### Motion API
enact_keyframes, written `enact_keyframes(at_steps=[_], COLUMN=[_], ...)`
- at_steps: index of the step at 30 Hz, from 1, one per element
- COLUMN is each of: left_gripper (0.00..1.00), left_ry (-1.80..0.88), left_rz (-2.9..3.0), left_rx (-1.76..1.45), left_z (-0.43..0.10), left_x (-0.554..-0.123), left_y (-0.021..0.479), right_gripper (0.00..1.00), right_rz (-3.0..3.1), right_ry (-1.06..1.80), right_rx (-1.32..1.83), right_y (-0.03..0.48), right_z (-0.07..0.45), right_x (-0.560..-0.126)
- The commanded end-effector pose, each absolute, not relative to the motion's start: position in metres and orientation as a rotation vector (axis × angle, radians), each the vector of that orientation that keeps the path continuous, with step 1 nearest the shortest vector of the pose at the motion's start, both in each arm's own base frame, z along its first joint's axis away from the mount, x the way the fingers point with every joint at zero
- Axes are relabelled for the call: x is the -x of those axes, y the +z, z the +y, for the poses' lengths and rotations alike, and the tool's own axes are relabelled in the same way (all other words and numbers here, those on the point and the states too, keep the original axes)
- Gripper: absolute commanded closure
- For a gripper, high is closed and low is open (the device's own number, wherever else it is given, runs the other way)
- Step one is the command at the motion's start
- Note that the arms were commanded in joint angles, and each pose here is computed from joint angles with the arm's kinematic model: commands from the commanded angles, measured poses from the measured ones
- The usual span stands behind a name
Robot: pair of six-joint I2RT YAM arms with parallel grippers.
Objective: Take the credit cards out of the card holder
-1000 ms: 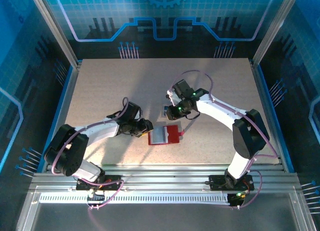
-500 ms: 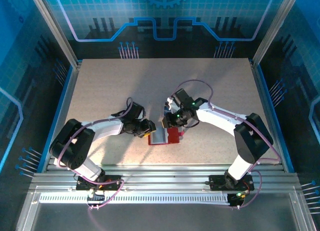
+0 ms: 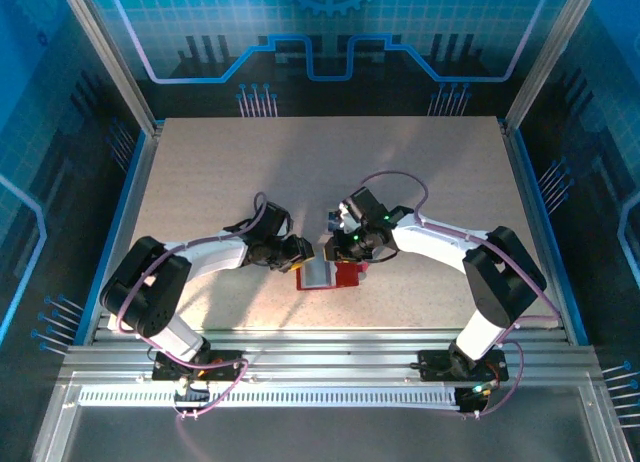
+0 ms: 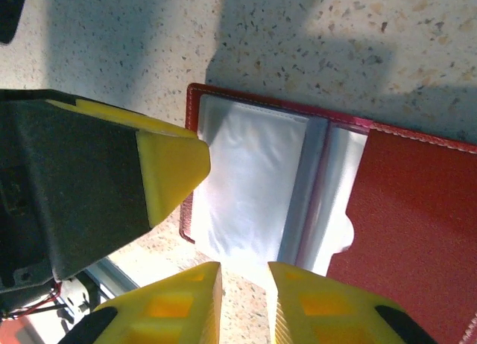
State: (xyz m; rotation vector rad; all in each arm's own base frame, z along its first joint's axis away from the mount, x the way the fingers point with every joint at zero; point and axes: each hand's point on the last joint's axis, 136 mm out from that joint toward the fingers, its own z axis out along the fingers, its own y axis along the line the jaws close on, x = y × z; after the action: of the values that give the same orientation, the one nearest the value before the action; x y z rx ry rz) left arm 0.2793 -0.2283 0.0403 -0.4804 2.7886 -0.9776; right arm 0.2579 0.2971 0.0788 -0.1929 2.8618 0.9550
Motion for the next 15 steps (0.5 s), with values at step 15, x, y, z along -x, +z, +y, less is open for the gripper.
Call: enact_keyframes(at_steps=[15], left_gripper=[0.87], left_ry=[-0.912], left_rz=[2.84], left_rx=[0.579], left_z=[-0.212], left_x=[-0.254], left_y=[0.029], right_gripper=[0.77], right_rz=[2.885], right_ry=[1.15], right_rx=[0.183], right_y=[0.066], right_z=[0.329], right_x=[-0.256])
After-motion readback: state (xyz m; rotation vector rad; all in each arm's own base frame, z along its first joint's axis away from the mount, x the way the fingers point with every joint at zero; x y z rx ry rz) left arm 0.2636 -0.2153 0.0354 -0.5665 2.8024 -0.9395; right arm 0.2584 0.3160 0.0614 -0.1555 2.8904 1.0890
